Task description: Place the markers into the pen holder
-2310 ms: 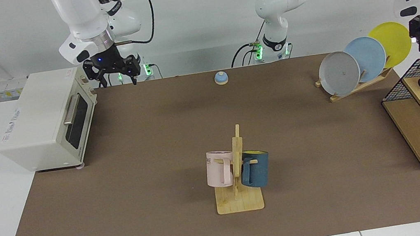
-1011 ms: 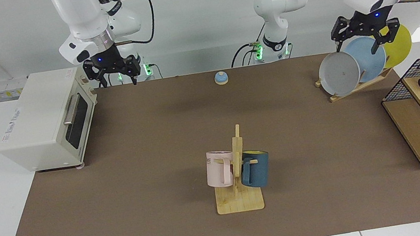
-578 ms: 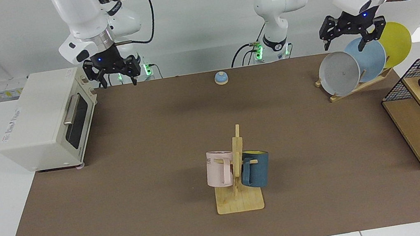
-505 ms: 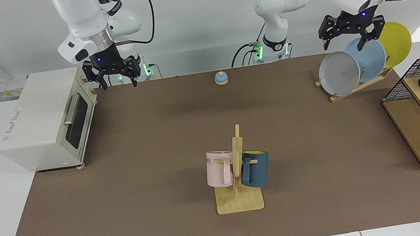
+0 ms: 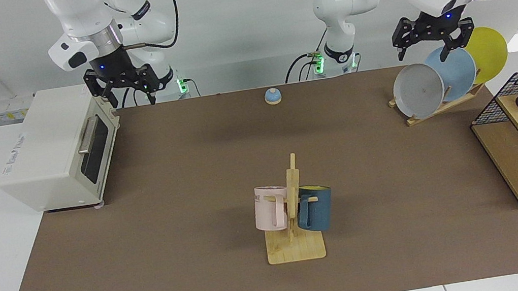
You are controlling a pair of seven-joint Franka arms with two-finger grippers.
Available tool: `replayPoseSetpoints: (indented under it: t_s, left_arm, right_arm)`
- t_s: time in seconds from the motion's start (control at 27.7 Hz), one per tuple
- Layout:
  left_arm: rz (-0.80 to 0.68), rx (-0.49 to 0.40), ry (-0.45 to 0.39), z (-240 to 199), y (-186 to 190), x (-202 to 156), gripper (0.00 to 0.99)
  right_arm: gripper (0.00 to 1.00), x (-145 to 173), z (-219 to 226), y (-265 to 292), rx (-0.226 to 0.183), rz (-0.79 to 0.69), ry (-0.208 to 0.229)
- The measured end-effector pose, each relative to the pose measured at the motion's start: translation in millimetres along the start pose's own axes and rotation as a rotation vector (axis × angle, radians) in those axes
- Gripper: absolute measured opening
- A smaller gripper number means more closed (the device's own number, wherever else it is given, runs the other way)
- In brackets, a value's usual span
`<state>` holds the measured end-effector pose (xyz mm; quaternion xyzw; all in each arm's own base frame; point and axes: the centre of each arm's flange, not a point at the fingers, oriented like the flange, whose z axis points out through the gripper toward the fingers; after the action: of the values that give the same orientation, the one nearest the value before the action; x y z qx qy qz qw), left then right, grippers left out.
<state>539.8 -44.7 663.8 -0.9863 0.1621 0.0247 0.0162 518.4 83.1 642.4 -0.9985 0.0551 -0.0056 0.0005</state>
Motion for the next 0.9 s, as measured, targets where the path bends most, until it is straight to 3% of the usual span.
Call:
replayPoseSetpoints:
  t_s: [0.4,0.9]
  left_arm:
    - [-0.002,0.000,0.000,0,0,0,0.991]
    - [-0.002,-0.001,0.000,0,0,0,0.991]
  right_arm:
    - [1.00,33,3,-6,0.007,-0.004,-0.030]
    - [1.00,28,0,-6,0.007,-0.005,-0.025]
